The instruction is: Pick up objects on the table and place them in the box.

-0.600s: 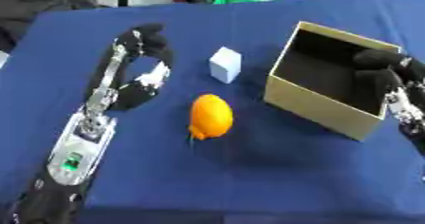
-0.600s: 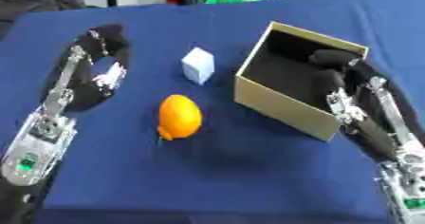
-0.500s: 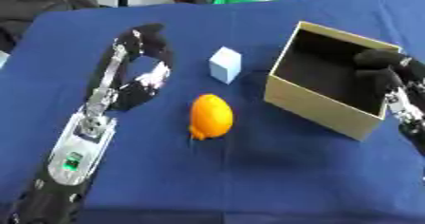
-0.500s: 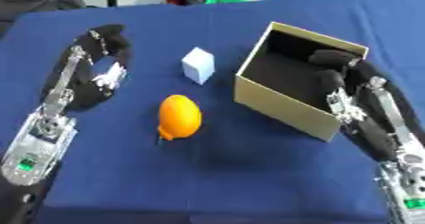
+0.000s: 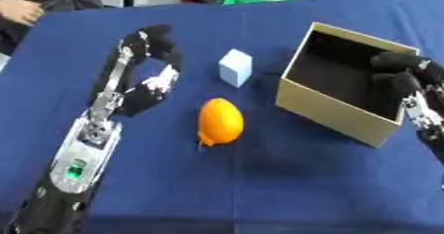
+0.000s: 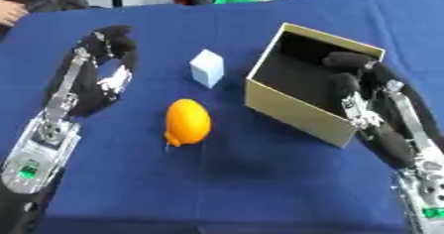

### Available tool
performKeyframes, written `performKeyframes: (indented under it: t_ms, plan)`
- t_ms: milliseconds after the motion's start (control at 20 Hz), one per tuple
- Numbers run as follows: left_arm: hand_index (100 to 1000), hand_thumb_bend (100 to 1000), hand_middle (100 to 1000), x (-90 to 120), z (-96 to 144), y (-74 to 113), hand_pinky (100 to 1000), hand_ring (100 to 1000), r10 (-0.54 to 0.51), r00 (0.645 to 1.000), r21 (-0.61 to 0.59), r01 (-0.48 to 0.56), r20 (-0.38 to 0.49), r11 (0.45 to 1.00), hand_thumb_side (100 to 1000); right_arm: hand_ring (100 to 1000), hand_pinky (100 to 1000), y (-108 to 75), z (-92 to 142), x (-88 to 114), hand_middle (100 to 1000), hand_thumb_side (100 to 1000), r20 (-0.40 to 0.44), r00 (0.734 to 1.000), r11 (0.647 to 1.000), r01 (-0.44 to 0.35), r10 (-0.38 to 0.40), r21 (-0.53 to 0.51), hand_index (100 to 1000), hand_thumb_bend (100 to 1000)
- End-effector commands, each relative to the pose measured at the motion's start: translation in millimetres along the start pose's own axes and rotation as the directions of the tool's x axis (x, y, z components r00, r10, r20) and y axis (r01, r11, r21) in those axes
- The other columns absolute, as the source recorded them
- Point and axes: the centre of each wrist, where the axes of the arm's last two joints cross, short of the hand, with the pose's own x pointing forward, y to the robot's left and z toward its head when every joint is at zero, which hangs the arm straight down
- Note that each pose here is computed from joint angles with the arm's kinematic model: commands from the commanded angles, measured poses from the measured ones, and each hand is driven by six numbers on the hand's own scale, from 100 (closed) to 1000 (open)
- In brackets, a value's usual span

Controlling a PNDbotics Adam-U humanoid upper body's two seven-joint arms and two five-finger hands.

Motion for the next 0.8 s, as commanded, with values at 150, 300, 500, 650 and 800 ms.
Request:
performKeyframes:
  t_ms: [150, 300, 500, 650, 800]
  plan:
    - [841, 257, 628, 8, -6, 7.8, 672, 686, -0.041, 0.998, -0.016, 0.042, 0.039, 0.999, 472, 889, 800, -4.0, -2, 4, 752, 717, 0.02, 1.0, 1.0, -0.008, 0.008, -0.008, 828, 100]
    - [845, 318, 644, 10, -11, 14.5, 681, 695, -0.107, 0.993, -0.075, 0.111, 0.055, 0.991, 459, 889, 800, -4.1, -2, 3, 752, 717, 0.018, 1.0, 1.0, -0.008, 0.008, -0.008, 828, 100]
    - [845, 399, 659, 14, -22, 27.7, 704, 707, -0.258, 0.961, -0.22, 0.275, 0.101, 0.936, 420, 889, 799, -4.0, -1, 3, 753, 717, 0.014, 1.0, 1.0, -0.009, 0.009, -0.006, 828, 100]
    - [846, 444, 667, 20, -33, 37.6, 719, 710, -0.377, 0.912, -0.337, 0.409, 0.159, 0.848, 395, 891, 799, -4.2, -1, 3, 754, 715, 0.013, 1.0, 1.0, -0.008, 0.008, -0.006, 828, 100]
    - [844, 462, 671, 24, -44, 45.0, 730, 710, -0.465, 0.859, -0.447, 0.51, 0.217, 0.735, 351, 892, 799, -3.9, 0, 2, 755, 715, 0.011, 1.0, 1.0, -0.008, 0.008, -0.004, 828, 100]
